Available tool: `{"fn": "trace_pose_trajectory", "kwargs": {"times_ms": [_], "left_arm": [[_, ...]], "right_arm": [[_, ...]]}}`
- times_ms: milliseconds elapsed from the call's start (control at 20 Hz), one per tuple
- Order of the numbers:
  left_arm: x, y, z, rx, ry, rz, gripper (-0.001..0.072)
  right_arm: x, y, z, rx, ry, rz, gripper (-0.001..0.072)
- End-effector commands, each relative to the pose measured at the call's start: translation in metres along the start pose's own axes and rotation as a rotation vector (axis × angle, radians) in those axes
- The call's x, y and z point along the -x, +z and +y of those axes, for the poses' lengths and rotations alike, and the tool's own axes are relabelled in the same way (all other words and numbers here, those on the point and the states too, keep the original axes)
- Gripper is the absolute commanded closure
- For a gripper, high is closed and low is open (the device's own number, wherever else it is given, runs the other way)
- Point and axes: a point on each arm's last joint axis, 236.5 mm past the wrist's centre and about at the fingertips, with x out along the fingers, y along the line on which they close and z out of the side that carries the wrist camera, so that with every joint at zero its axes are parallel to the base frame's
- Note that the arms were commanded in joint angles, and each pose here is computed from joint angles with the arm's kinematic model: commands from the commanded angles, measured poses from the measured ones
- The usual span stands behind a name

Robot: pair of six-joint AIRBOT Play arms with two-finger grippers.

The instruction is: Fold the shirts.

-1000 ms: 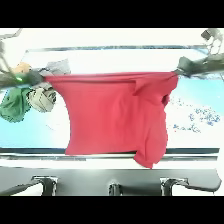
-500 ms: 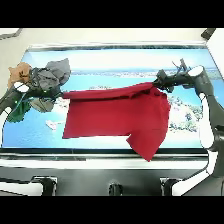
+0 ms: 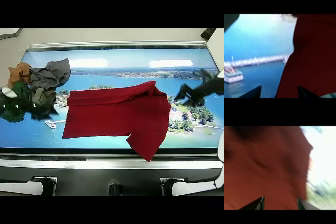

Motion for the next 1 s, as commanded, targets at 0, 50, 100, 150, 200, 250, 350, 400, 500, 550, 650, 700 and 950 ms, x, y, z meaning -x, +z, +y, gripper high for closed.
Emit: {"fn": "trace_pose_trajectory", "kwargs": {"times_ms": [0,50,100,150,200,250,350,400,500,550,650,700,950], "left_arm": [[-0.038,-0.074,0.016,0.039,-0.041,0.151,0.0244],[-0.049,-0.082,0.011,0.032,-0.086,0.153,0.0263],[-0.055,-0.083,0.004,0.029,-0.127,0.141,0.0263],[-0.059,-0.081,-0.001,0.045,-0.157,0.122,0.0263],[-0.061,-0.081,-0.004,0.058,-0.171,0.114,0.0263],[-0.063,-0.081,-0.003,0.061,-0.167,0.112,0.0265],[-0.066,-0.081,-0.004,0.057,-0.163,0.111,0.0289],[-0.067,-0.078,-0.003,0.057,-0.155,0.099,0.0352],[-0.071,-0.070,-0.003,0.072,-0.137,0.070,0.0557],[-0.072,-0.070,-0.004,0.066,-0.133,0.067,0.0622],[-0.072,-0.070,-0.006,0.059,-0.132,0.070,0.0678],[-0.072,-0.071,-0.007,0.057,-0.132,0.070,0.0678],[-0.070,-0.073,-0.009,0.053,-0.136,0.075,0.0678]], "right_arm": [[-0.010,-0.062,-0.041,-0.070,-0.087,0.112,0.0224],[-0.018,-0.072,-0.041,-0.072,-0.072,0.114,0.0223],[-0.023,-0.079,-0.042,-0.070,-0.069,0.118,0.0222],[-0.027,-0.085,-0.044,-0.071,-0.071,0.125,0.0222],[-0.030,-0.091,-0.046,-0.071,-0.073,0.138,0.0221],[-0.032,-0.095,-0.047,-0.063,-0.073,0.154,0.0220],[-0.040,-0.102,-0.050,-0.055,-0.072,0.176,0.0208],[-0.045,-0.107,-0.052,-0.063,-0.072,0.187,0.0205],[-0.063,-0.114,-0.053,-0.085,-0.047,0.193,0.0203],[-0.072,-0.116,-0.049,-0.091,-0.015,0.186,0.0203],[-0.090,-0.114,-0.042,-0.130,0.043,0.148,0.0203],[-0.097,-0.111,-0.040,-0.145,0.063,0.123,0.0204],[-0.119,-0.101,-0.046,-0.192,0.072,0.091,0.0373]]}}
